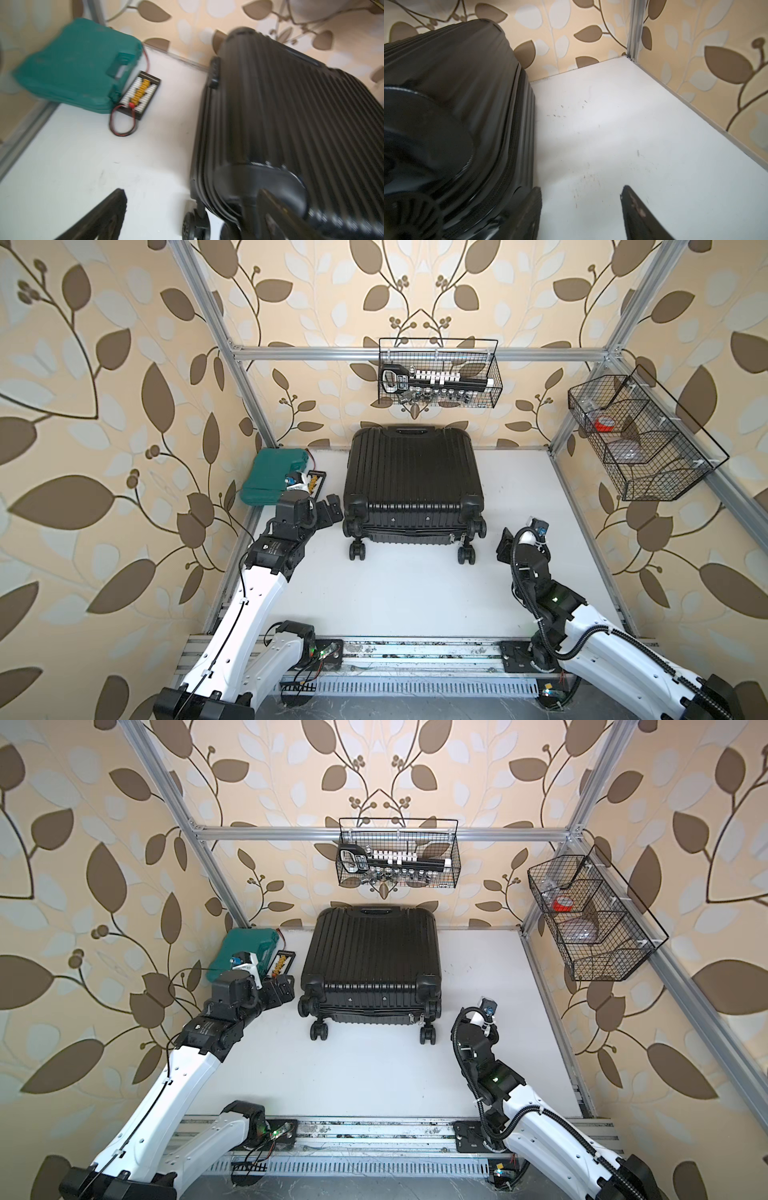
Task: Close the suitcase zippers
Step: Reset both arms
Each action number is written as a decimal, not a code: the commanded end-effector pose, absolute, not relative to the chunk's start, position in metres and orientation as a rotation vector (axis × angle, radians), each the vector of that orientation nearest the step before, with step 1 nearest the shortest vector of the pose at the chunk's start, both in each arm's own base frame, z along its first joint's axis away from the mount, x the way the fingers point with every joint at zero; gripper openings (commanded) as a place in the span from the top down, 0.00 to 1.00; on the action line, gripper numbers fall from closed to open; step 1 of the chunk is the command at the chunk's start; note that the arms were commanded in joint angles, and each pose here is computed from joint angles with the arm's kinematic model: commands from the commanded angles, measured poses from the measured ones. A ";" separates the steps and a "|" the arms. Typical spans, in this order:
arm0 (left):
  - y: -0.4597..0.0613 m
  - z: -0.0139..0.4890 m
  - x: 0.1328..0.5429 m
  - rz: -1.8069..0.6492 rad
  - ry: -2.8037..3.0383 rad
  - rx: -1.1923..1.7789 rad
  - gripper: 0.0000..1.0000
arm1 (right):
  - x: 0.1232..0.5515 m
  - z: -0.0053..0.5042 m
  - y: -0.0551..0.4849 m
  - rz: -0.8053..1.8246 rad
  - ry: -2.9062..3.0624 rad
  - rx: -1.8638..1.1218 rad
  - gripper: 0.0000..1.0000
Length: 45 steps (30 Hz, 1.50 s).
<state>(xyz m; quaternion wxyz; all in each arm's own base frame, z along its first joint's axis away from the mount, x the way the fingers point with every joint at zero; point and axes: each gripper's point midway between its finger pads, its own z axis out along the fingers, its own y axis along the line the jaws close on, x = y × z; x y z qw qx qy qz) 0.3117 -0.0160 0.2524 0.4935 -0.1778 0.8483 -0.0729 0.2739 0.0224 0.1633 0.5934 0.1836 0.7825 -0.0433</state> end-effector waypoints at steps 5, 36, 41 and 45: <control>0.056 0.240 0.308 0.221 1.858 -0.756 0.01 | 0.279 0.196 -0.006 -0.262 1.677 0.460 0.35; -0.003 0.108 0.374 0.012 1.960 -0.077 0.01 | 0.351 0.139 -0.036 -0.259 1.700 0.285 0.19; -0.009 0.103 0.375 -0.012 1.946 -0.043 0.01 | 0.360 0.132 -0.026 -0.156 1.729 0.201 0.19; -0.014 0.094 0.375 -0.029 1.932 -0.010 0.01 | 0.359 0.127 -0.025 -0.152 1.718 0.199 0.18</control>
